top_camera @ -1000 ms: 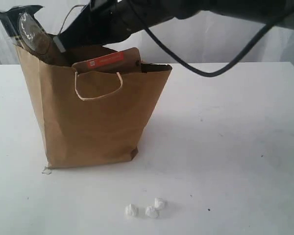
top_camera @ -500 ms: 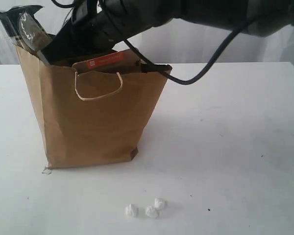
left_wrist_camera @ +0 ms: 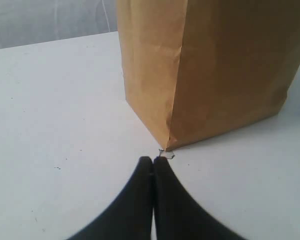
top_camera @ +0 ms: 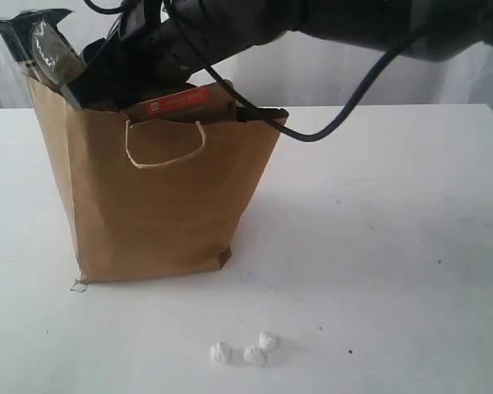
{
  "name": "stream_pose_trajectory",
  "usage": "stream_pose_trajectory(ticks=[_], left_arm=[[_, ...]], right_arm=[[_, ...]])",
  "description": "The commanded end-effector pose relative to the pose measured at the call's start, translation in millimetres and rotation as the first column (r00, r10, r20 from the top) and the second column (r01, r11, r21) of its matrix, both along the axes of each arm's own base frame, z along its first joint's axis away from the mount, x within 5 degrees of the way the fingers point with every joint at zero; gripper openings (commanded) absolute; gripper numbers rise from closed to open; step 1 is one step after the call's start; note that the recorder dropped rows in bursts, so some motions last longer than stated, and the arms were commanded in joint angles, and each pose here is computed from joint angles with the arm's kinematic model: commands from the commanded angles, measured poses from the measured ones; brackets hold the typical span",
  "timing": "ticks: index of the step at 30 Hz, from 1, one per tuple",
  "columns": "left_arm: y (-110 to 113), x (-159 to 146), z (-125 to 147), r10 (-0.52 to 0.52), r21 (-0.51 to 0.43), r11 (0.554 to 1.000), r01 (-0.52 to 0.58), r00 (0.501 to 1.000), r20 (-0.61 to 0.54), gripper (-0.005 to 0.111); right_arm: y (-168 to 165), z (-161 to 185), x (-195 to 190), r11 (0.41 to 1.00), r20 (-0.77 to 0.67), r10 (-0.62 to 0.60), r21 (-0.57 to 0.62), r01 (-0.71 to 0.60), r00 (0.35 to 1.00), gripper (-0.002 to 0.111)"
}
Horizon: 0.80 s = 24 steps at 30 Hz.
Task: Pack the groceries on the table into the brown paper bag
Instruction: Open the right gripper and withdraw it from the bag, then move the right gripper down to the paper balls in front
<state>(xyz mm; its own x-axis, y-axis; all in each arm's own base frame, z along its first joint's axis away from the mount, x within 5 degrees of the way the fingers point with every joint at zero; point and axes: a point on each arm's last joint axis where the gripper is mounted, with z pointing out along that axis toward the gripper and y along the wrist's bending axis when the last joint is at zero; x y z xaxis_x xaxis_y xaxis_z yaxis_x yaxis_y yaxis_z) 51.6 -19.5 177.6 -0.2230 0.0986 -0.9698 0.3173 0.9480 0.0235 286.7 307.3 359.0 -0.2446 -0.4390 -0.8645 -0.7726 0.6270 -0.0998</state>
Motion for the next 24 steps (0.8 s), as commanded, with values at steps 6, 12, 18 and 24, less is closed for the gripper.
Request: stream_pose_trajectory(ticks=[6,12,18,24], left_arm=[[0.1,-0.2,-1.2,0.006,-0.011,1.000,-0.006,1.000,-0.004,0.000],[0.1,-0.2,-1.2,0.006,-0.011,1.000,-0.006,1.000,-0.004,0.000],[0.1,-0.2,-1.2,0.006,-0.011,1.000,-0.006,1.000,-0.004,0.000],[0.1,-0.2,-1.2,0.006,-0.011,1.000,-0.006,1.000,-0.004,0.000]], right_arm=[[-41.3,44.5,-34.8,0.998,0.052,-0.038,0.059,0.035,0.998,0.058],[-93.9,59.9,-76.8,0.989,0.072,-0.110,0.104,0.102,0.991,0.058],[-155.3,69.2,-129.0,0.980,0.109,-0.156,0.142,0.140,0.982,0.056],[-208.9,45.2,-176.8,0.973,0.030,-0.198,0.125,0.193,0.980,0.054]])
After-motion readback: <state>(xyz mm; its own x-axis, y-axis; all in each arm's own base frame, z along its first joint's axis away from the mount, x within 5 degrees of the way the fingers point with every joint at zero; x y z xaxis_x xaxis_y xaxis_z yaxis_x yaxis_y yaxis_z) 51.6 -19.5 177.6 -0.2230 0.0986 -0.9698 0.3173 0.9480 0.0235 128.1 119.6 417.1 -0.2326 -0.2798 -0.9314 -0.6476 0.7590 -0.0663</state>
